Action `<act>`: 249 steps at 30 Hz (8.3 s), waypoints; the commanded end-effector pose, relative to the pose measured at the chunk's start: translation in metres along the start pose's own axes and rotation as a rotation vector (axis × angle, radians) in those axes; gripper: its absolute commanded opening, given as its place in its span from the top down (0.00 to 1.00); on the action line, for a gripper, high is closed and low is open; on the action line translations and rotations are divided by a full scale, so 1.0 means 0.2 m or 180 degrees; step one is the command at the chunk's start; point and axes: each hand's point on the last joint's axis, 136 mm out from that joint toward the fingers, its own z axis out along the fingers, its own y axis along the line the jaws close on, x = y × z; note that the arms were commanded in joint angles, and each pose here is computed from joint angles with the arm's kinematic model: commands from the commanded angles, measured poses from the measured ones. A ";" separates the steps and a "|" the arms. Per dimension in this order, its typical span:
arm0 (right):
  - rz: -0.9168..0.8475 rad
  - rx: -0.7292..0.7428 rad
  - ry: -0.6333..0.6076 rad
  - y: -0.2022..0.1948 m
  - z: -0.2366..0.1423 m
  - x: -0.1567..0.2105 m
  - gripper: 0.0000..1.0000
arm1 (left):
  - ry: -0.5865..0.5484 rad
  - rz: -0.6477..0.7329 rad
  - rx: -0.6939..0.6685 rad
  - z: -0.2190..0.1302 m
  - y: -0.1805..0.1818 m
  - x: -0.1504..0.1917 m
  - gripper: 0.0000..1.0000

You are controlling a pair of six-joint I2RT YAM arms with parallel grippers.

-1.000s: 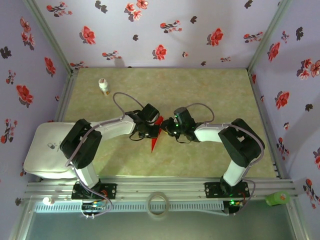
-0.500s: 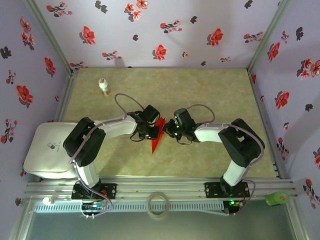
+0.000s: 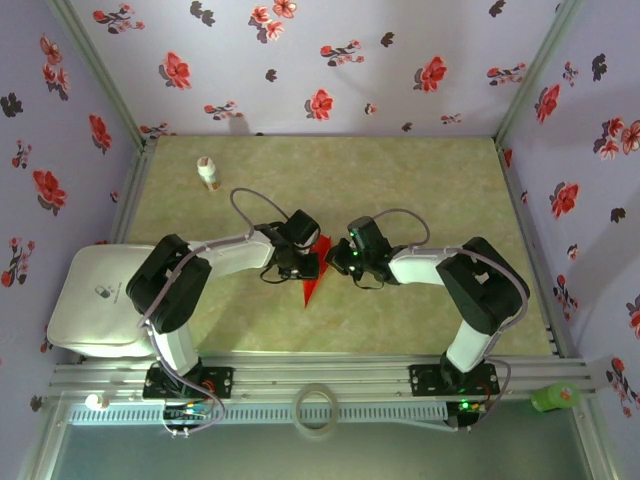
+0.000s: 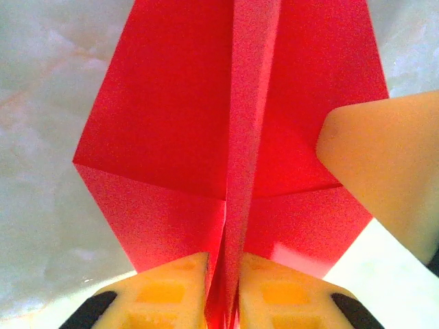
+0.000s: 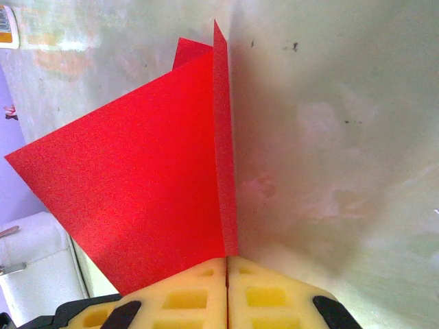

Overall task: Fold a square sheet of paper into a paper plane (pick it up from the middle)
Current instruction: Move a paper plane to the center of the table, then reset both arms

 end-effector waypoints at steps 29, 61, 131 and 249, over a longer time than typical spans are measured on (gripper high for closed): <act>-0.0039 0.0082 0.0043 -0.04 0.02 0.02 0.91 | 0.0125 0.0024 -0.0004 0.05 0.00 0.03 0.89; -0.0032 0.0543 -0.0344 -0.27 -0.31 -0.07 0.68 | -0.0164 -0.0323 -0.0909 0.00 0.16 -0.16 0.95; -0.0232 0.0658 -0.0602 -0.31 -0.57 -0.12 0.63 | -0.0120 -0.0453 -0.1214 0.17 0.08 -0.28 0.69; -0.1622 0.2227 -0.3397 -0.83 -1.14 -1.11 0.01 | -0.3284 -0.0066 -0.1850 -0.79 1.51 -0.47 0.00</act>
